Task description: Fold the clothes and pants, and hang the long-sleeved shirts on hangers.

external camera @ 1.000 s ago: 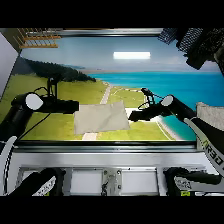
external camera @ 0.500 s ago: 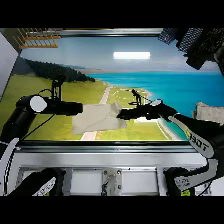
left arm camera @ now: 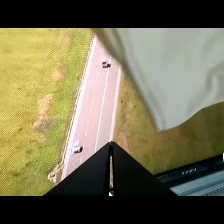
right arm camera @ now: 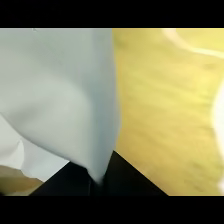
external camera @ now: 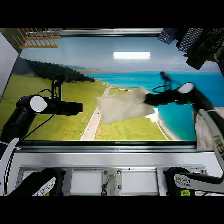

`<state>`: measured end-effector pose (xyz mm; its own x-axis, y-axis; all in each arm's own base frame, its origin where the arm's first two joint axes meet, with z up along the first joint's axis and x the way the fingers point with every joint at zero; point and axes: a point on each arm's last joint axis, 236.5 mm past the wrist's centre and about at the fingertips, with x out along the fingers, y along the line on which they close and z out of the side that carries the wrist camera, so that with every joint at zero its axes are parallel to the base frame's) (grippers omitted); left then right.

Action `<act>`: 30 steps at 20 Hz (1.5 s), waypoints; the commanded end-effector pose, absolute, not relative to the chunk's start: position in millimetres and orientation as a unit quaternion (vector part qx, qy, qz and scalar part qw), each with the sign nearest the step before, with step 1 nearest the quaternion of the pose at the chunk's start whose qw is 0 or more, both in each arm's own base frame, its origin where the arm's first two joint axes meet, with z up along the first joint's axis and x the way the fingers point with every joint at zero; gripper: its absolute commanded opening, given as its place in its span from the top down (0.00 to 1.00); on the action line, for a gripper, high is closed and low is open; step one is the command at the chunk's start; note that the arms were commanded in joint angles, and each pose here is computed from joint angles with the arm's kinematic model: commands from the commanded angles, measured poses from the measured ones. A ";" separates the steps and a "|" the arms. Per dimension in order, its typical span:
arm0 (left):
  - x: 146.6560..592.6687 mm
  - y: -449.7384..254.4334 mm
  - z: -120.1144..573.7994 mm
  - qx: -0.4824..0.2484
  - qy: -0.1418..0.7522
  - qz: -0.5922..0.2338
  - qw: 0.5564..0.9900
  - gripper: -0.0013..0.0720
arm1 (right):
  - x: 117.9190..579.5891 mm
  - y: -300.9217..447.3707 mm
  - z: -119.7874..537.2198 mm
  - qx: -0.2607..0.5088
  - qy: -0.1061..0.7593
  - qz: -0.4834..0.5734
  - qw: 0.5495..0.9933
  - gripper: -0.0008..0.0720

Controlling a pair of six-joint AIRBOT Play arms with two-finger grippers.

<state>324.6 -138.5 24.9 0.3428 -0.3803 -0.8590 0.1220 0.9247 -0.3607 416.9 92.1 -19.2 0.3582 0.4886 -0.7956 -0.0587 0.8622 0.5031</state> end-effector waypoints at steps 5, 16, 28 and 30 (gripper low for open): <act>324.8 -138.6 25.1 -0.118 0.551 -0.154 0.811 0.97 | 349.4 -202.0 56.0 0.264 0.435 -0.175 0.843 0.98; 325.0 -138.8 25.1 -0.118 0.551 -0.154 0.812 0.97 | 318.6 -288.7 143.1 0.321 0.237 -0.283 0.872 0.98; 326.2 -138.7 25.5 -0.118 0.549 -0.154 0.813 0.97 | 211.5 -274.1 72.7 0.294 0.423 -0.396 0.760 0.98; 326.1 -138.7 25.5 -0.118 0.549 -0.154 0.813 0.97 | 206.0 -268.2 57.2 0.300 0.439 -0.394 0.750 0.97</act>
<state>326.3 -138.6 25.6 0.3499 -0.3806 -0.8560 0.1202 0.9245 -0.3618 229.1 -272.1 79.9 0.4006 -0.3432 -0.8496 0.8264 0.5357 0.1734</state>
